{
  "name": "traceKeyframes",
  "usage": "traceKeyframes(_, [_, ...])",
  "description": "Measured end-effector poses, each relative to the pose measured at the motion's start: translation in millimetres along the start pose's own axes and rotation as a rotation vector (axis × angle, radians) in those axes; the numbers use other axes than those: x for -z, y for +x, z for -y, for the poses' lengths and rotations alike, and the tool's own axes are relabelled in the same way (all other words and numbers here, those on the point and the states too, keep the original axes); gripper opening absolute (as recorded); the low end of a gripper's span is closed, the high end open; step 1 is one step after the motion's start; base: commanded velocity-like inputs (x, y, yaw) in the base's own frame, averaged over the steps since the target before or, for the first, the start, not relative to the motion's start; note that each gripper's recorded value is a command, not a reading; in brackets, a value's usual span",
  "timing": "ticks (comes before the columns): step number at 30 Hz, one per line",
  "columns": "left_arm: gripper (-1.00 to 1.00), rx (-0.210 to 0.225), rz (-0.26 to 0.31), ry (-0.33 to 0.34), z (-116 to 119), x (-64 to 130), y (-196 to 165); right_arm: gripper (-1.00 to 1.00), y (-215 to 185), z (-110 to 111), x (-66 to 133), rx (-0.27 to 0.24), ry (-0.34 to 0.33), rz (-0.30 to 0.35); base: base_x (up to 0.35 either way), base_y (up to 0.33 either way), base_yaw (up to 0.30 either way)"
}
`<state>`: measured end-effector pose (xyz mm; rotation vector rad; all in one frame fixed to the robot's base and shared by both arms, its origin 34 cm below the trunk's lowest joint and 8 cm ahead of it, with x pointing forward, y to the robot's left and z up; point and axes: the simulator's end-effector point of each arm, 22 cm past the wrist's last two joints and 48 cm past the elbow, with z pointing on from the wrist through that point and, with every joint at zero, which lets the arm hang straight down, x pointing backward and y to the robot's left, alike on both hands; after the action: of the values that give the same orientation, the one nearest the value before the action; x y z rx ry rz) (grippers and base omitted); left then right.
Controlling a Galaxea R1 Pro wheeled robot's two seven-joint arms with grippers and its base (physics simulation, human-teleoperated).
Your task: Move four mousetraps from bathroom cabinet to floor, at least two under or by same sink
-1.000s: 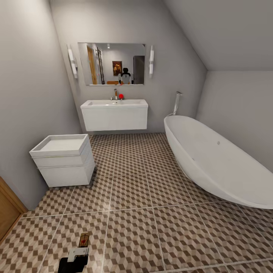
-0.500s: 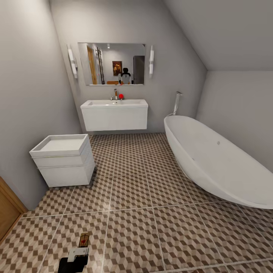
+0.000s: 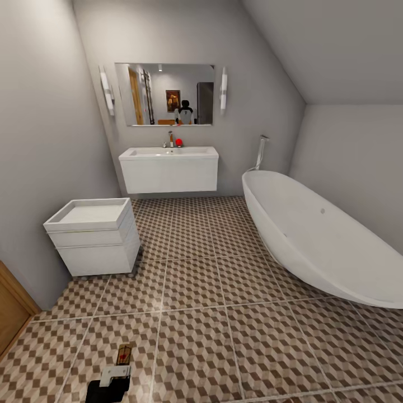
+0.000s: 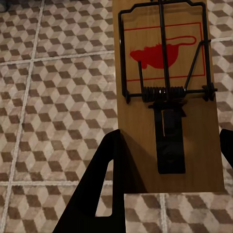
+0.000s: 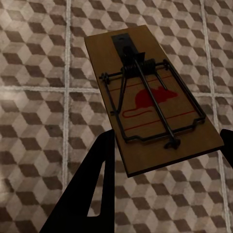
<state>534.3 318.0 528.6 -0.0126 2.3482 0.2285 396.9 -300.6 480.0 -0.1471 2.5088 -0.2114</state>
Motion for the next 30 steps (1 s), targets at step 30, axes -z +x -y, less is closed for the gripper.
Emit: traceKeyframes(30, [-1.0, -0.002, -0.016, -0.001, -0.1, 0.0, 3.5, -1.0, -1.8, -18.8, 1.5, -0.01, -0.023, 0.001, 0.0, 0.0, 0.0])
